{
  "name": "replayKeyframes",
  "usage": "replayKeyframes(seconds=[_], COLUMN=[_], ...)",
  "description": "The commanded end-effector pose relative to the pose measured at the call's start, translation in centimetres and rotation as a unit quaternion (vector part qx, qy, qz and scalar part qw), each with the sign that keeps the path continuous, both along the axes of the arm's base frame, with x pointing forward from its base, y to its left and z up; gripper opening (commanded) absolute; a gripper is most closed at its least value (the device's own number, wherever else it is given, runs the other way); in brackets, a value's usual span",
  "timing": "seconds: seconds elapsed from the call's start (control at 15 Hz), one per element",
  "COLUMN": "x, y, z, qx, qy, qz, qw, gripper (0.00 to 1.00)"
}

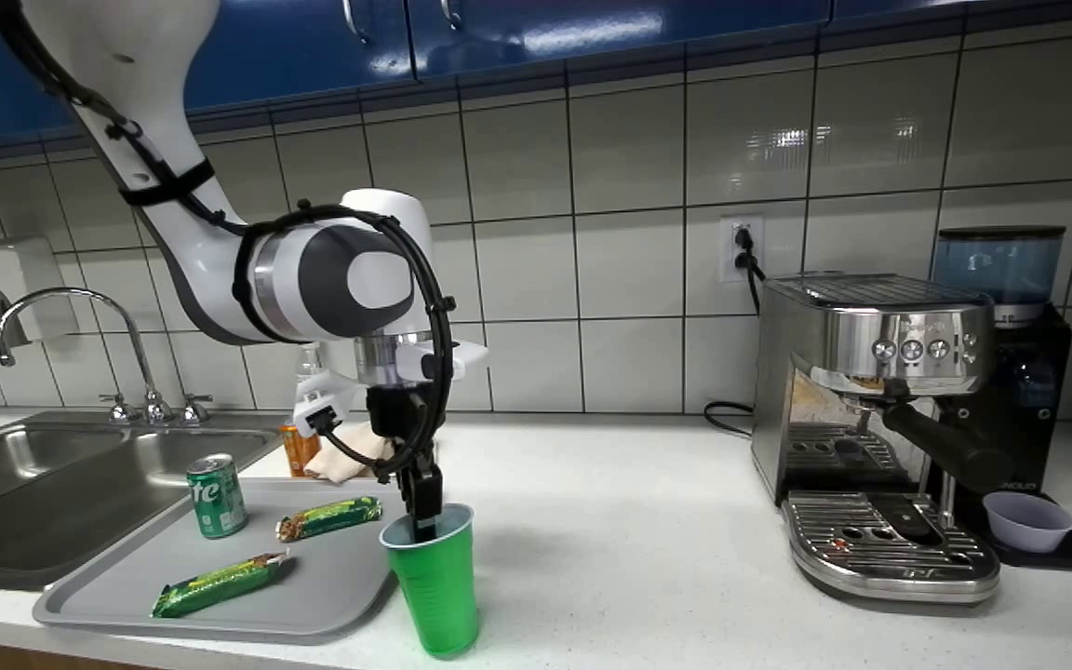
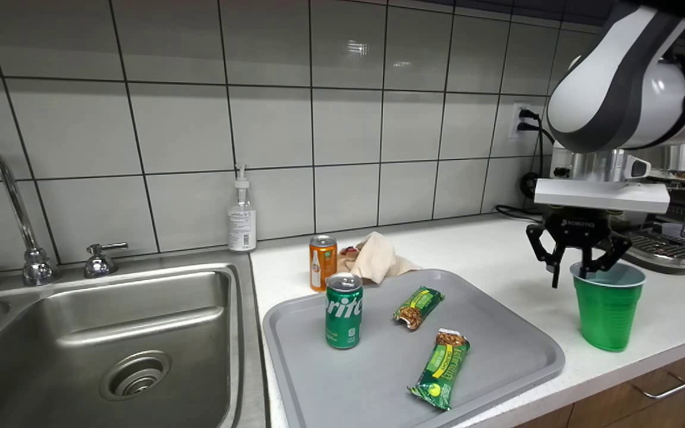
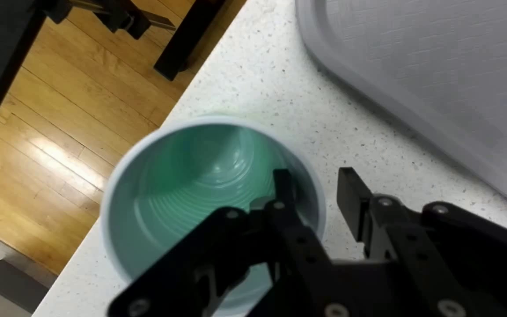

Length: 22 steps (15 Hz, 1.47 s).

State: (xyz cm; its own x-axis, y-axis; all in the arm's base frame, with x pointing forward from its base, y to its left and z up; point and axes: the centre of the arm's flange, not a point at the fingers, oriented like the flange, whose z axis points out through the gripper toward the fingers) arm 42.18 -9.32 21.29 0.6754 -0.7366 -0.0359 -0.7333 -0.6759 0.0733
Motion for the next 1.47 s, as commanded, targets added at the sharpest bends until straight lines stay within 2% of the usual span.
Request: replayKeyframes(seconds=[0.0, 0.07, 0.87, 1.4], x=[-0.3, -0.3, -0.2, 1.0], y=[-0.1, -0.1, 0.6, 5.3], z=[0.2, 0.3, 4.3, 6.3], qx=[-0.007, -0.007, -0.006, 0.005], qy=[-0.006, -0.006, -0.019, -0.023], qz=[-0.001, -0.001, 0.019, 0.069], qw=[1.0, 1.0, 0.9996, 0.9973], gripper=[0.03, 0.0, 0.02, 0.02])
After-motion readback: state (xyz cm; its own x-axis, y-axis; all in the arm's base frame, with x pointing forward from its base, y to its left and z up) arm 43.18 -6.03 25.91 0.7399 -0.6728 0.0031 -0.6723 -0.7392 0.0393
